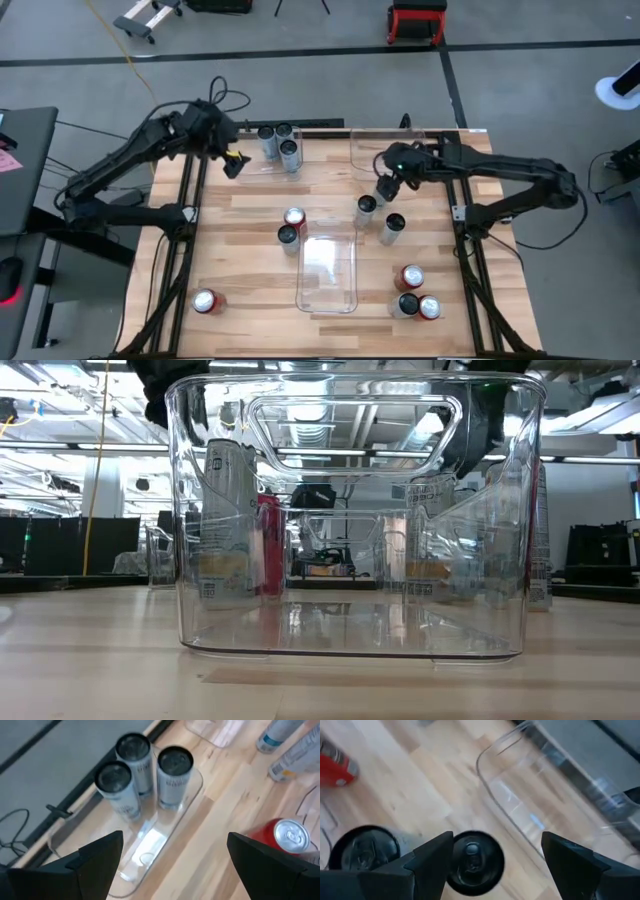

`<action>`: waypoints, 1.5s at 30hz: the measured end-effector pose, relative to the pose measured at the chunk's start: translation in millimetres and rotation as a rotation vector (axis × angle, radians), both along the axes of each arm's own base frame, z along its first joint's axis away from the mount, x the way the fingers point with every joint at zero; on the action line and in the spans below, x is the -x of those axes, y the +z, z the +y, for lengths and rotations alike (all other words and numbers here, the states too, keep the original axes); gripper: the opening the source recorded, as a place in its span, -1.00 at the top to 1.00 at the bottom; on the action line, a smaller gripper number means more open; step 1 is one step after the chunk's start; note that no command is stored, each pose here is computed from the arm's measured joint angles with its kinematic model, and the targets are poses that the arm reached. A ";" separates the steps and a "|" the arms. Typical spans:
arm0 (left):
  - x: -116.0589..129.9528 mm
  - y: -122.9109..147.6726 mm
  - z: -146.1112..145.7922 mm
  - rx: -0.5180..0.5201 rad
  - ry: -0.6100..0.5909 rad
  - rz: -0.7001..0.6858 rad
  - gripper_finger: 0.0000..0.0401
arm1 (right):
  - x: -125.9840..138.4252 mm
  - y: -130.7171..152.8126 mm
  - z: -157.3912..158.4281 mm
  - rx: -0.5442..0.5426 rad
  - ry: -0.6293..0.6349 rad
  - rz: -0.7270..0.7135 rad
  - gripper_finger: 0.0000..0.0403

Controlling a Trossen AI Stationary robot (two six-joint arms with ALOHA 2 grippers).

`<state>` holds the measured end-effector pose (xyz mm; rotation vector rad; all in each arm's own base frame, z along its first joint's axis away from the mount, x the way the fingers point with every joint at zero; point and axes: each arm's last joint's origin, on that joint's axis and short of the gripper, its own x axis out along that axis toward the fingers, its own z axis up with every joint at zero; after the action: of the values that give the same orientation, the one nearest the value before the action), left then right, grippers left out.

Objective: Sort soda cans
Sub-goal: Put the white-blue soda can into the top left transparent bin

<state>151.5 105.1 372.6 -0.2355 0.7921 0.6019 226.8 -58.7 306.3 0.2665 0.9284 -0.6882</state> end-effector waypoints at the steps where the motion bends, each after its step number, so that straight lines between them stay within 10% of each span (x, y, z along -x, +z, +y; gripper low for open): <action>1: -0.5 -2.1 -0.6 0.008 0.001 0.004 -0.77 | -1.5 -2.0 -0.6 -0.008 0.021 0.015 -0.60; 15: -2.4 -5.0 -4.1 0.026 -0.003 0.017 -0.77 | -5.6 -15.4 0.1 0.009 0.283 0.211 -0.60; 29: -1.5 -5.2 -3.2 0.011 0.037 0.031 -0.77 | -7.1 -16.5 -3.2 -0.063 0.314 0.160 -0.60; 45: -0.9 -2.9 0.9 -0.096 0.110 0.066 -0.77 | -8.1 -8.3 -14.1 0.129 0.192 0.163 -0.60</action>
<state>152.4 106.0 369.7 -0.1727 0.8152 0.7530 234.9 -72.8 298.0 0.0061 1.0448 -0.5957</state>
